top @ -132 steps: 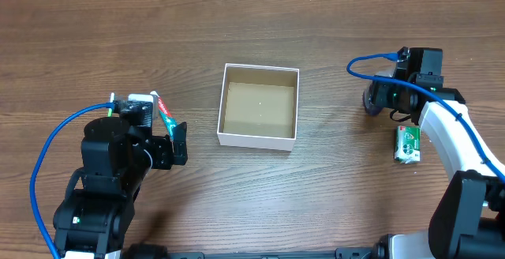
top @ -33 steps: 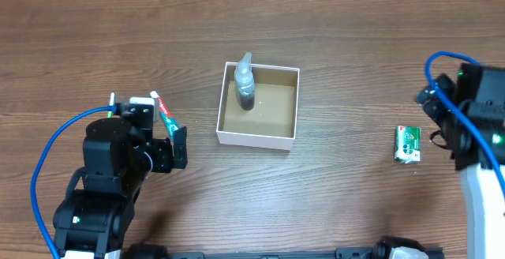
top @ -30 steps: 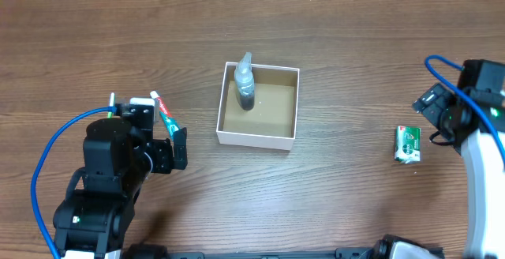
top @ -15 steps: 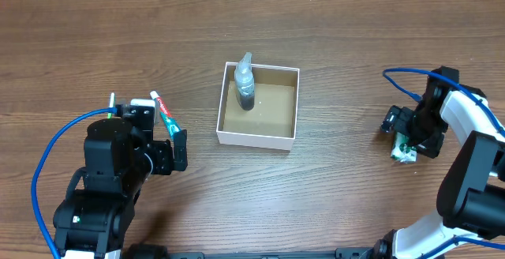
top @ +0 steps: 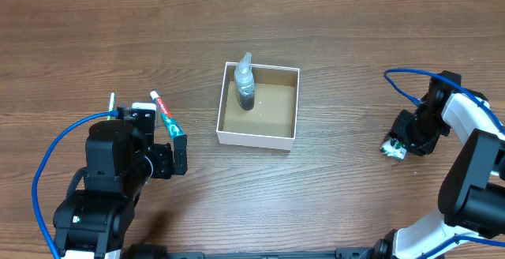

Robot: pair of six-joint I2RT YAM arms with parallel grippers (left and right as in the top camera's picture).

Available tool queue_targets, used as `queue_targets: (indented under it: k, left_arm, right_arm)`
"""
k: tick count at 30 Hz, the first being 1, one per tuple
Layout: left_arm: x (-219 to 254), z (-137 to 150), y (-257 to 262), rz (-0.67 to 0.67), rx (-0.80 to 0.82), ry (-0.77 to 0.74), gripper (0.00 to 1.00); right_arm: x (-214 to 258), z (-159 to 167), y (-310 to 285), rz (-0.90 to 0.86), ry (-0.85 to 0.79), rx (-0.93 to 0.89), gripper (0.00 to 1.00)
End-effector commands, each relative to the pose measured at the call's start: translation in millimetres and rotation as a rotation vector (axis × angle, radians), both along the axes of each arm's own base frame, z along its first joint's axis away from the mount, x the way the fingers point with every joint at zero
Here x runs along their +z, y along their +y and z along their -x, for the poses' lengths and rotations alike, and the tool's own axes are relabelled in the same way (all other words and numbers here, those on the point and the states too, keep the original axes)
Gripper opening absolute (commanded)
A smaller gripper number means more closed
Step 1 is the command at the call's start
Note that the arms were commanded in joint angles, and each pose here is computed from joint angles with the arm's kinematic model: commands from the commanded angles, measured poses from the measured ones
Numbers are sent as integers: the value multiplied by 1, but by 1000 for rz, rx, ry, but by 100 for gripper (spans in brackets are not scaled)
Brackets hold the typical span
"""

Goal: Pack container
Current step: 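Move the Dettol box into the white box and release it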

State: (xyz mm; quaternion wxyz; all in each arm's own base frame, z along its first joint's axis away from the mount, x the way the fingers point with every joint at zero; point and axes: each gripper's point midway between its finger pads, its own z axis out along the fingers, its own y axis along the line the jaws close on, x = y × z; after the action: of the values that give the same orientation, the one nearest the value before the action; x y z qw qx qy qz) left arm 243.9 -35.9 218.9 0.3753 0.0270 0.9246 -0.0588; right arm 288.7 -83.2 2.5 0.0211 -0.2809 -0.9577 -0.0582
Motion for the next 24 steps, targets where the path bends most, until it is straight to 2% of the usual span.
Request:
queue_targets:
  k: [1, 5, 9, 13, 16, 20, 22, 24]
  left_arm:
    - [10, -2, -2, 15, -5, -24, 100]
    - [10, -2, -2, 14, -5, -24, 100]
    - [12, -4, -2, 16, -5, -36, 100]
    - [13, -5, -2, 16, -5, -40, 100]
    - [13, -5, -2, 16, -4, -40, 100]
    - [13, -5, -2, 16, -5, -40, 100]
    - [13, -5, -2, 16, -4, -40, 100]
    - [13, -5, -2, 16, -5, -40, 100]
  right_arm:
    - [-4, 2, 1, -9, 9, 2, 38]
    - [-3, 0, 4, -23, 0, -7, 4]
    - [19, -16, 11, -85, -33, -10, 4]
    - [88, -43, 25, -69, -96, 69, 4]
    - [160, -71, 67, -19, -282, 214, 4]
    - [226, -91, 150, -11, -564, 417, 4]
    - [239, -100, 192, -14, -655, 503, 4]
    - [235, -106, 219, -3, -684, 507, 4]
